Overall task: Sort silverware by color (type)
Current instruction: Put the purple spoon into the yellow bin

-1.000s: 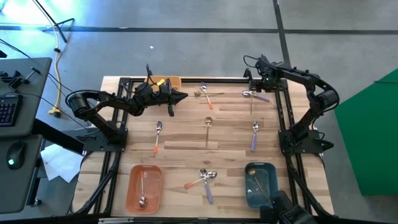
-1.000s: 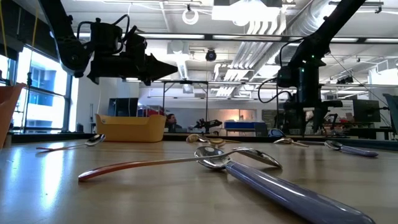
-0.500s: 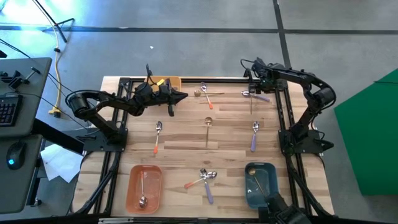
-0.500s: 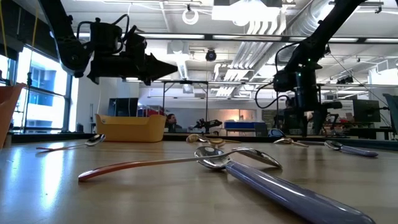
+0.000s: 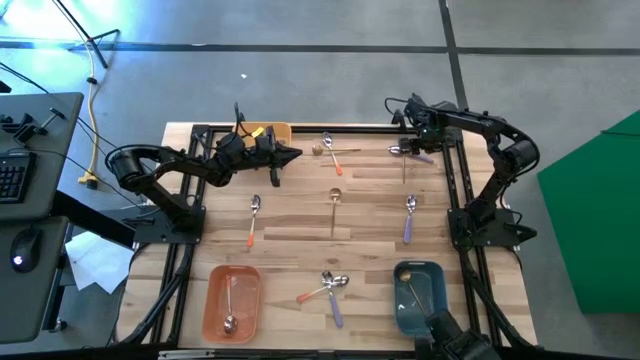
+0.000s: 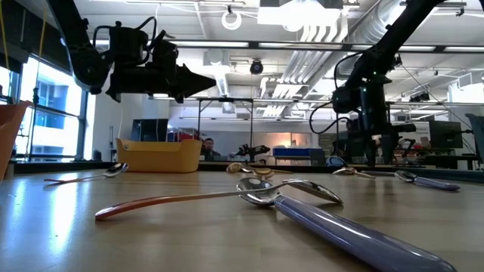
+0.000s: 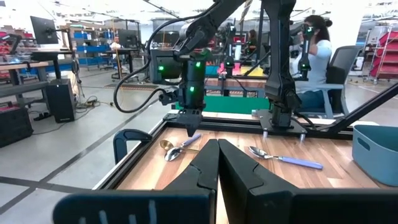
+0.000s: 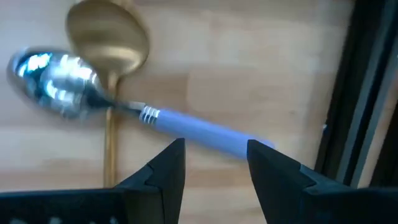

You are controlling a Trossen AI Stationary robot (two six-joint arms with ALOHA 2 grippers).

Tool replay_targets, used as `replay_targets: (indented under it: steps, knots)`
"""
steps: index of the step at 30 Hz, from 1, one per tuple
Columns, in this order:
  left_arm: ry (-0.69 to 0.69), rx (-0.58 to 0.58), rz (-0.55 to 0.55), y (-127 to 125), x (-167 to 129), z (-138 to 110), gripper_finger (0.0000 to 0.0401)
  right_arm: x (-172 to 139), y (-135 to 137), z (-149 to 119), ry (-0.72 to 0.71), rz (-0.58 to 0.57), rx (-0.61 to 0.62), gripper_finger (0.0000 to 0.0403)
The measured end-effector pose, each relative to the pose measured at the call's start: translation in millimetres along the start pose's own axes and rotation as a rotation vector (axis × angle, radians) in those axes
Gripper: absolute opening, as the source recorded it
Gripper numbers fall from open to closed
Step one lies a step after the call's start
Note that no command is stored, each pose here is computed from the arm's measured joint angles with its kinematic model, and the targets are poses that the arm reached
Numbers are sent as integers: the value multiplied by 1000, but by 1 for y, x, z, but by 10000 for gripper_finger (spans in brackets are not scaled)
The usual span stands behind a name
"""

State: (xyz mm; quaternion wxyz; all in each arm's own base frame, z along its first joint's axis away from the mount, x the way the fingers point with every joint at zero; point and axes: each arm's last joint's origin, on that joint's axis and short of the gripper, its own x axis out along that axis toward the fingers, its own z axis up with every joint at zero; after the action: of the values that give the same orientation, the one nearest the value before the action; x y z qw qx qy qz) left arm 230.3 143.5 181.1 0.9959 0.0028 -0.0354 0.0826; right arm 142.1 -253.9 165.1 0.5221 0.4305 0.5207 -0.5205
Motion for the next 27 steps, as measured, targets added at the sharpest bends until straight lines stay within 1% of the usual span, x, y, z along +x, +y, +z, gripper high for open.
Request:
replay_targets:
  steps: [3,5,7,10,13,16,19,22,27]
  knots:
    - [0,0,0,0,0,0,0,-6,1,3,8,15,-48,155]
    - [0,0,0,0,0,0,0,-11,2,6,0,19,-108,155]
    - [0,0,0,0,0,0,0,-17,5,7,-6,28,-232,155]
    - [0,0,0,0,0,0,0,-24,15,6,-25,28,-494,155]
    - [0,1,0,0,0,0,0,-30,25,8,-59,18,-662,155]
    - [-3,2,0,0,0,0,0,-25,31,13,-34,9,-741,155]
    - [-6,4,0,0,0,1,0,-11,35,20,30,1,-799,155]
    - [-7,5,0,0,0,1,0,2,39,27,102,-19,-835,155]
    - [-7,7,0,0,0,1,0,7,44,38,148,-49,-883,155]
